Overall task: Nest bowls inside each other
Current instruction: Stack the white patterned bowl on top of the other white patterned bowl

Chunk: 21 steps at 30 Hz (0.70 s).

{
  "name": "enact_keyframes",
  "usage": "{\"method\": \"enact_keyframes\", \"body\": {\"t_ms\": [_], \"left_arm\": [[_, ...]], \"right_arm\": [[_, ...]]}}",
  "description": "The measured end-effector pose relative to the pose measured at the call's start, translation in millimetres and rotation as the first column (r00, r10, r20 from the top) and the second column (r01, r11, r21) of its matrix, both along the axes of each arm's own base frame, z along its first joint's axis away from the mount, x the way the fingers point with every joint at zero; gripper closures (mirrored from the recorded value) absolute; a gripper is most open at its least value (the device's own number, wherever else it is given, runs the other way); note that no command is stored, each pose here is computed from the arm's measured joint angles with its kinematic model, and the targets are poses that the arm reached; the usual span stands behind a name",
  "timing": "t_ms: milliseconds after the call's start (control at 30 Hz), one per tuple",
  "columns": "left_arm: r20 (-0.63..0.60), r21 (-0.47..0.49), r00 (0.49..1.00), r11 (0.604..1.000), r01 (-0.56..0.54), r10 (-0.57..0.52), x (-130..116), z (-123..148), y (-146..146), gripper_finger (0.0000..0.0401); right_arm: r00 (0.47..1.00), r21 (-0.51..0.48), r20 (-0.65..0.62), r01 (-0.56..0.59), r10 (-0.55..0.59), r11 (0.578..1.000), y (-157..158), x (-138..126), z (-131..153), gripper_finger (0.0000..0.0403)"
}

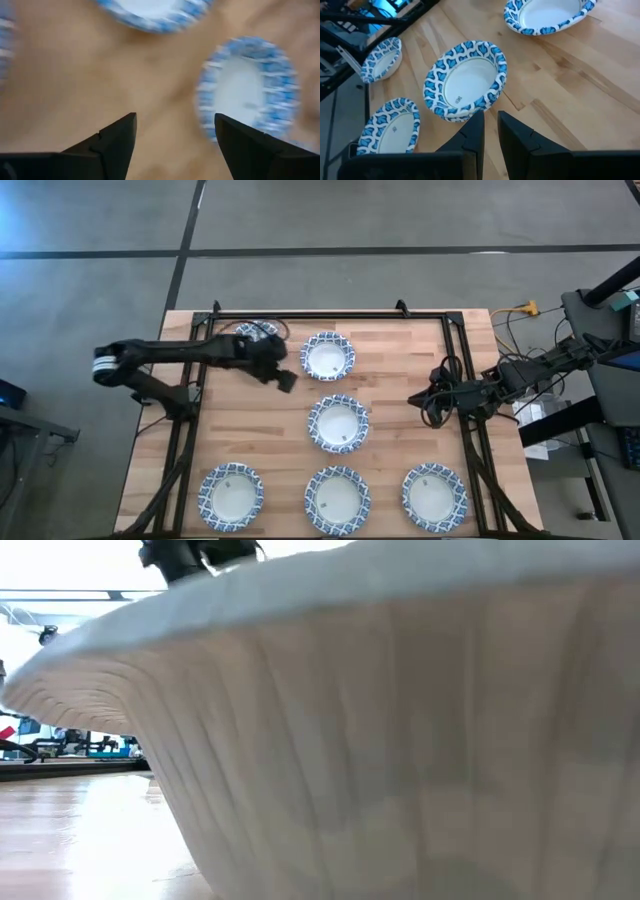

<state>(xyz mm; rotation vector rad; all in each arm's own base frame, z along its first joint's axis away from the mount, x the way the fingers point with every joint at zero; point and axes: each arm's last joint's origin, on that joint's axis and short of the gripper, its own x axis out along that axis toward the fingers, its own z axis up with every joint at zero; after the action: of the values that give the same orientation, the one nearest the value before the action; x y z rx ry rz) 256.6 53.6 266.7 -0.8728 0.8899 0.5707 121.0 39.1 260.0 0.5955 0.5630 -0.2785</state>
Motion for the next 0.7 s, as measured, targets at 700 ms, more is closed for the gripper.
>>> {"method": "enact_keyframes", "body": {"t_ms": [700], "left_arm": [[-0.743, 0.437, 0.611, 0.493, 0.752, -0.274, -59.9, -68.2, 9.7, 0.0150]], "right_arm": [[0.974, 0.039, 0.163, 0.153, -0.157, 0.987, 7.3, 28.7, 6.4, 0.0355]]}}
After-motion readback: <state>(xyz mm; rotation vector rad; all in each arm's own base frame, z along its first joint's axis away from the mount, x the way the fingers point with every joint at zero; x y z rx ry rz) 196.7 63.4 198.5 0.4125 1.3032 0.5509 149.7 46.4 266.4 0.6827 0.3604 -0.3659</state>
